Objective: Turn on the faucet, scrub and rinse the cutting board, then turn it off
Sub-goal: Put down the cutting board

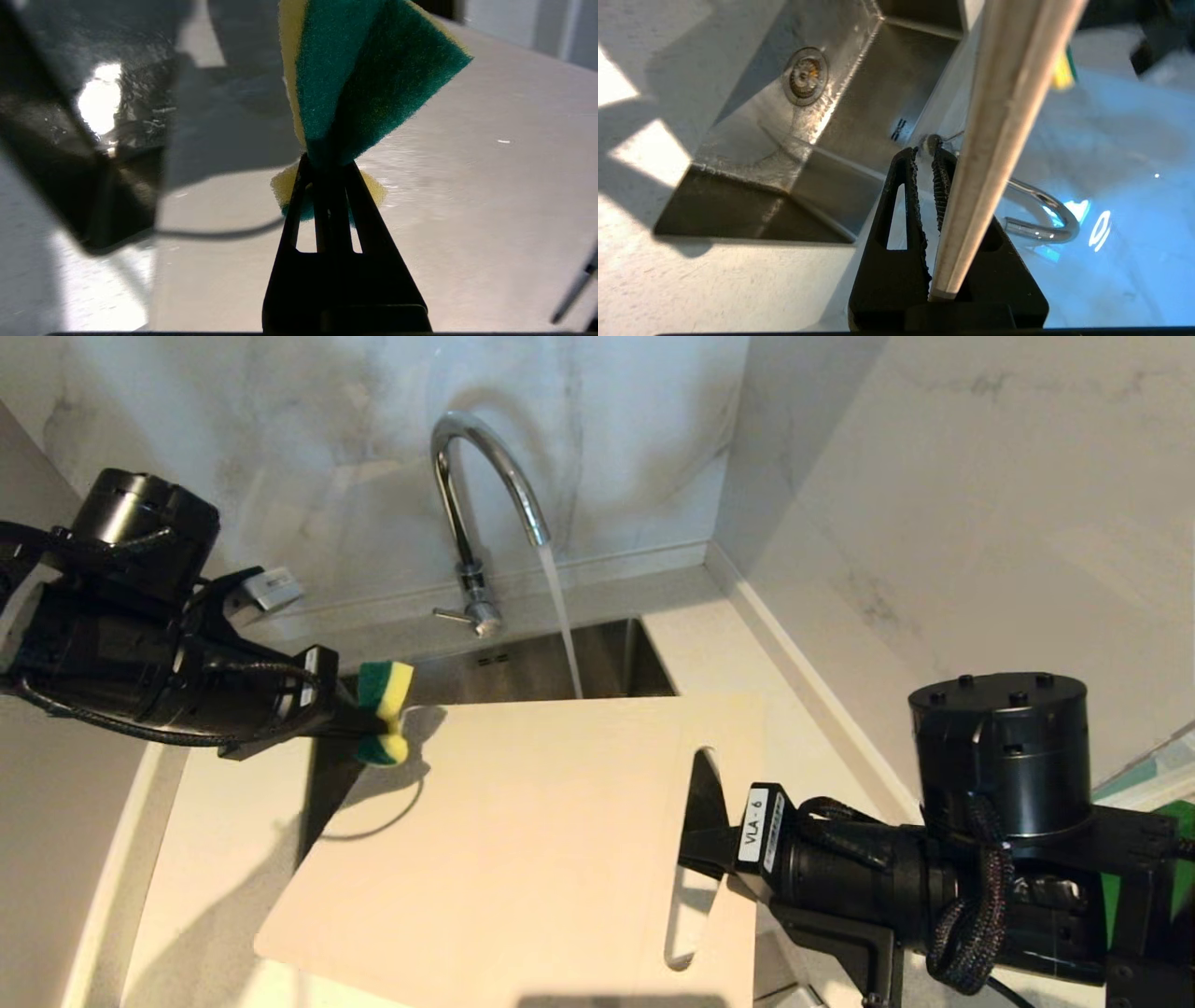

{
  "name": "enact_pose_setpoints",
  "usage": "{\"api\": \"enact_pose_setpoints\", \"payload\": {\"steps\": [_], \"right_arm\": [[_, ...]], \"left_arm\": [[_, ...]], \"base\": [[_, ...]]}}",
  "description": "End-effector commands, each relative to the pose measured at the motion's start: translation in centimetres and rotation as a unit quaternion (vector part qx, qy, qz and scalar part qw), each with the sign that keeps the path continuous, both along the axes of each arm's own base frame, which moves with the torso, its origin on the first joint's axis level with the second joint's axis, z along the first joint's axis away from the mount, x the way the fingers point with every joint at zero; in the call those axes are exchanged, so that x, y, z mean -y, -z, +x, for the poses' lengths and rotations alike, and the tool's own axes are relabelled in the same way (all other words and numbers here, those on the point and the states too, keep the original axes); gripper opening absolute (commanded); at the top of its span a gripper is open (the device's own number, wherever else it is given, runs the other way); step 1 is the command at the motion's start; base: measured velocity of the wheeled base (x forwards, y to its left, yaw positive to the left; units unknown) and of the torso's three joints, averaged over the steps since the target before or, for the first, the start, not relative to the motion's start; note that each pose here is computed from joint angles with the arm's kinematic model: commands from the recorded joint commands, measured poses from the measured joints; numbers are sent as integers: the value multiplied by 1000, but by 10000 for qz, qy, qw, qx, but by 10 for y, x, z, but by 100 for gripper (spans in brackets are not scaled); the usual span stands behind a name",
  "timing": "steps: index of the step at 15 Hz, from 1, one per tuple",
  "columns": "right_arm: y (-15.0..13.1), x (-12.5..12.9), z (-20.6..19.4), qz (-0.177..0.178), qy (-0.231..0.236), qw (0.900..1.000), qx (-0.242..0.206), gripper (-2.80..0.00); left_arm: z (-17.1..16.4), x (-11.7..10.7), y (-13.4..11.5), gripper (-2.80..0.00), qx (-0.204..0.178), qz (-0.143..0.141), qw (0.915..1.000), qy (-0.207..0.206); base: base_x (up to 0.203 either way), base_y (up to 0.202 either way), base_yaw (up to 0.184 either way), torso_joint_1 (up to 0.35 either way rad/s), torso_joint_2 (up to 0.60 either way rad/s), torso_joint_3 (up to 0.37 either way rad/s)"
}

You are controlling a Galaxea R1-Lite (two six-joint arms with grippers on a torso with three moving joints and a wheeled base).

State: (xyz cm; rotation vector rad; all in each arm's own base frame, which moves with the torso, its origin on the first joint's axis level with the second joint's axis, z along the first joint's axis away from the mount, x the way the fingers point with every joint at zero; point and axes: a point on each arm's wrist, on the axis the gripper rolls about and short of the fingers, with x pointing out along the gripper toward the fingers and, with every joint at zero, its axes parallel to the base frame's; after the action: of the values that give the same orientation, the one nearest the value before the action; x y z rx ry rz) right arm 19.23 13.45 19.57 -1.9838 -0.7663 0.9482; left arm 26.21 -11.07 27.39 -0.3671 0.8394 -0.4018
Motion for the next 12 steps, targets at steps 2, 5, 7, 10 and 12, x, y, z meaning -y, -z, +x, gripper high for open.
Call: {"api": "enact_pose_setpoints", "payload": {"steps": [2, 5, 7, 10, 12], "right_arm": [[0, -1, -3, -11, -152, 9999, 57, -280], [-3, -1, -7, -19, -246, 9995, 175, -280], [-4, -1, -8, 2, -282, 9994, 181, -280], [-6, 1, -11, 44, -333, 9992, 229, -280], [-7, 2, -12, 57, -338, 9991, 246, -280]], "left_arm": [[6, 40, -3, -280, -86, -106, 9990, 414], [20, 62, 8, -280, -209, -27, 9982, 554], [24, 68, 16, -280, -299, 57, 9976, 621], [29, 67, 25, -280, -386, 160, 9972, 624], [29, 59, 30, -280, -433, 261, 9970, 581]], "base": [[0, 0, 0, 0, 0, 0], [0, 0, 0, 0, 0, 0], [0, 0, 0, 0, 0, 0], [0, 0, 0, 0, 0, 0], [0, 0, 0, 0, 0, 0]]}}
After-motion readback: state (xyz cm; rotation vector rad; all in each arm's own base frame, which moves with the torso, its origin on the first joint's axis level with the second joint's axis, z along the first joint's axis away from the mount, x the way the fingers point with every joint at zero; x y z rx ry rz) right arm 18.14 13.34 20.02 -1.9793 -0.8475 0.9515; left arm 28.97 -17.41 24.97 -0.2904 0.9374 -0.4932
